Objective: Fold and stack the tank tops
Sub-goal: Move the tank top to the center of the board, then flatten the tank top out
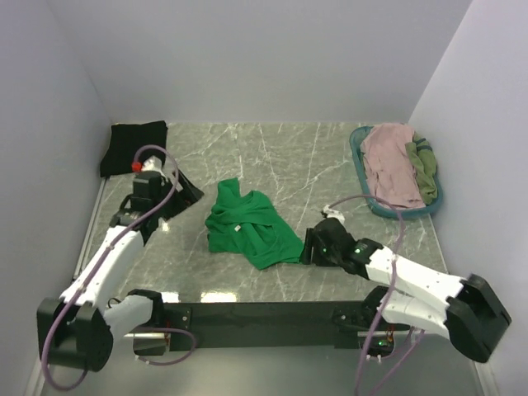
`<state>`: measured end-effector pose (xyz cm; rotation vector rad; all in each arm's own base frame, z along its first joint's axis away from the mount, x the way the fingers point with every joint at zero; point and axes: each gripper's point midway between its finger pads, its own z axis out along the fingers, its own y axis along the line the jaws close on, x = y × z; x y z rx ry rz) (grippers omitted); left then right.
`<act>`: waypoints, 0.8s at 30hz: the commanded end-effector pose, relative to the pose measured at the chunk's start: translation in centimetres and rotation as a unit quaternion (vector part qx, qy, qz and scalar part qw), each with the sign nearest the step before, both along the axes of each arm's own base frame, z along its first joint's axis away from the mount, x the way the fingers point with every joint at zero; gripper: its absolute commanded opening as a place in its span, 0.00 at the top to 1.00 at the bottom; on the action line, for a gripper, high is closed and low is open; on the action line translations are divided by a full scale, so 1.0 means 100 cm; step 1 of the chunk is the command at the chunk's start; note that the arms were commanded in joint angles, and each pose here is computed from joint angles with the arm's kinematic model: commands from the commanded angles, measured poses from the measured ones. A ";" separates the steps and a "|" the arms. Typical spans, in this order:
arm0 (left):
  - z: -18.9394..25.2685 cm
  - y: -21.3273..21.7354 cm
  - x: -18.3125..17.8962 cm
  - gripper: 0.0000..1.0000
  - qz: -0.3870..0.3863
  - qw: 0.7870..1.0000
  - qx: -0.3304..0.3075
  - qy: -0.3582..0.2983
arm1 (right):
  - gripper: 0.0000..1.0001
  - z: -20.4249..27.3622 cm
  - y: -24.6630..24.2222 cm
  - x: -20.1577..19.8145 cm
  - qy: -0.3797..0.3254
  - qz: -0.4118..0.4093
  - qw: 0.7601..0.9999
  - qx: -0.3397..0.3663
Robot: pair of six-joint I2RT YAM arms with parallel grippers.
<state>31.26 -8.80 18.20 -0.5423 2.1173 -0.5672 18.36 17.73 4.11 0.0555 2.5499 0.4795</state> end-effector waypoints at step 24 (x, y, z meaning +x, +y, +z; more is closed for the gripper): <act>-0.088 -0.077 0.031 0.34 -0.060 0.993 -0.034 0.096 | 0.31 0.050 0.143 -0.020 -0.078 0.053 0.992 0.077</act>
